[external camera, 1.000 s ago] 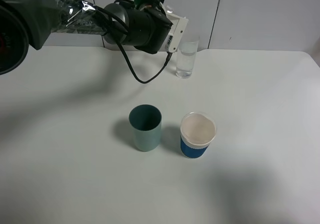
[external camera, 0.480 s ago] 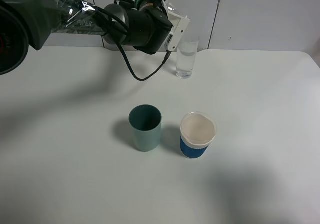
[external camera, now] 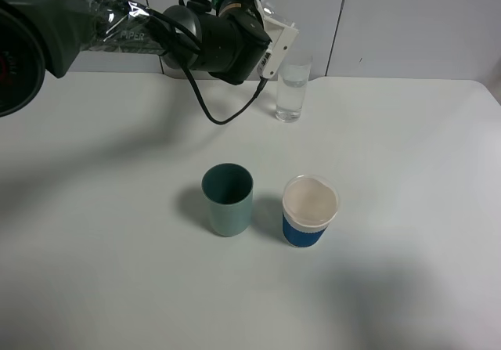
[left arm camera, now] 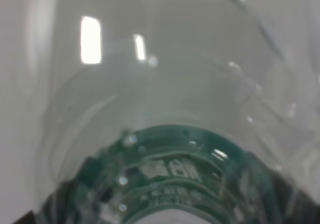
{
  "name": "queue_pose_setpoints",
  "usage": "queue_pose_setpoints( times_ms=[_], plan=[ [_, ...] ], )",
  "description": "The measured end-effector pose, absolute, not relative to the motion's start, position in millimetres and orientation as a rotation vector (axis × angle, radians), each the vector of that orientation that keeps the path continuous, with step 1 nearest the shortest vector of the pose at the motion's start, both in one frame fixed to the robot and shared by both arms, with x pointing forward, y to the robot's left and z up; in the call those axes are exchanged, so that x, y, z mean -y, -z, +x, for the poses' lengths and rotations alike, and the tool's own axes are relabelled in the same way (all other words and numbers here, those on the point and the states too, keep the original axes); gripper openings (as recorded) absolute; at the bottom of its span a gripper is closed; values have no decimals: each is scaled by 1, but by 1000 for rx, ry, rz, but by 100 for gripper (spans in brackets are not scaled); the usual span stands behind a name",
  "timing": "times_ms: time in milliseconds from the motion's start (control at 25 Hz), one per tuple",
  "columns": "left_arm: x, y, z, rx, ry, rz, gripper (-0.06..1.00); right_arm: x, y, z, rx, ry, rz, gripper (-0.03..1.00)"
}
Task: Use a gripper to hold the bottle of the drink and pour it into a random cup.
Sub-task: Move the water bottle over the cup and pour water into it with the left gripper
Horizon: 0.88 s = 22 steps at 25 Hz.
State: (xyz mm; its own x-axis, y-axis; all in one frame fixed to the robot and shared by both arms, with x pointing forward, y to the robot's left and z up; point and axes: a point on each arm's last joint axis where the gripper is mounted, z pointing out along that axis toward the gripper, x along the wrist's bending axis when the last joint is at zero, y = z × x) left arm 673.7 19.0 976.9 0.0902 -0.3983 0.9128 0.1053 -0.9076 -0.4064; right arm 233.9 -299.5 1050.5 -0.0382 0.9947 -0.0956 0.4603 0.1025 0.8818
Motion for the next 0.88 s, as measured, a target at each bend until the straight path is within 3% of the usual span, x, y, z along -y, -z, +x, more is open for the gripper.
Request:
queue_pose_setpoints(
  times_ms=[880],
  plan=[
    [-19,-981,674,-296,1901,-1953,55,299,-1050,234,-1611,-875,1460,74]
  ],
)
